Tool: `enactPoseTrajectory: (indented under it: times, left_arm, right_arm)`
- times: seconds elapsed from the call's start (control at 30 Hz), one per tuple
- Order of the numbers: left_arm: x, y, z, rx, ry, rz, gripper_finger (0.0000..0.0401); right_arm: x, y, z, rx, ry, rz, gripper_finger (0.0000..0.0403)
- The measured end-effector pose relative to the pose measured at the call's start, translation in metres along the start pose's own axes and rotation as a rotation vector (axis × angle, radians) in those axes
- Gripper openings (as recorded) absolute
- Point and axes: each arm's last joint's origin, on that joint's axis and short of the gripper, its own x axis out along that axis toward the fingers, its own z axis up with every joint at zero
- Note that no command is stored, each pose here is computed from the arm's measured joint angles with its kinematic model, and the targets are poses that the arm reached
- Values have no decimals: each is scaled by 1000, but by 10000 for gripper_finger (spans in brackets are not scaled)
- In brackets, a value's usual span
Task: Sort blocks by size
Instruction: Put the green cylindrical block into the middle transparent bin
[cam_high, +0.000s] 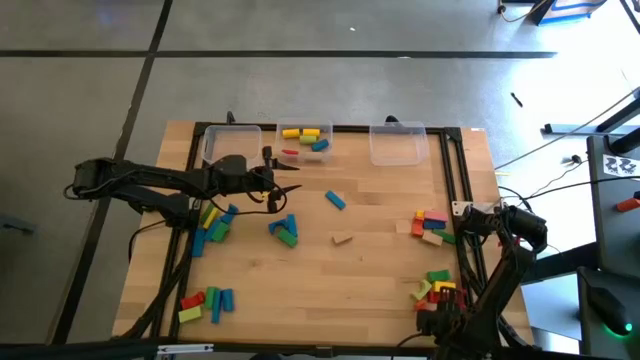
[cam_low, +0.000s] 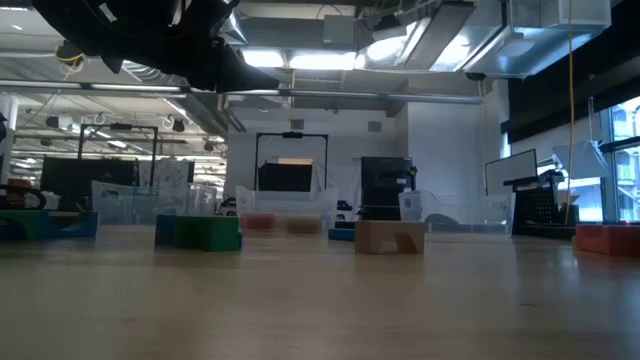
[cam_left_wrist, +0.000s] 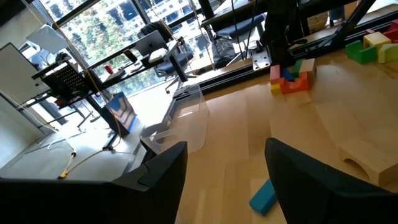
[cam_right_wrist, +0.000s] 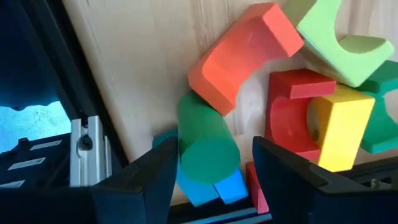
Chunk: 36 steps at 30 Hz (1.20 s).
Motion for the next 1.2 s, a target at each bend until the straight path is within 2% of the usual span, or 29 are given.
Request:
enactPoseTrajectory:
  times: [0.23, 0.47, 0.67, 0.83, 1.0, 1.1, 1.2]
  left_arm:
    - [0, 0, 0, 0, 0, 0, 210]
    - [0, 0, 0, 0, -1, 0, 210]
    - [0, 0, 0, 0, -1, 1, 210]
    - [0, 0, 0, 5, -3, 2, 210]
    - [0, 0, 0, 19, -2, 1, 210]
    - [0, 0, 0, 22, -2, 1, 210]
    - [0, 0, 0, 30, -3, 2, 210]
  right_arm:
    - [10, 0, 1, -5, -13, 21, 200]
    - [11, 0, 1, -7, -10, 29, 129]
    - [10, -1, 0, -6, 12, 20, 129]
    - [-11, -4, 2, 0, 34, -22, 142]
    - [-49, -11, 8, -4, 26, 16, 135]
    - [-67, -21, 19, 35, -39, 52, 136]
    - [-80, -37, 35, 92, -159, 42, 137]
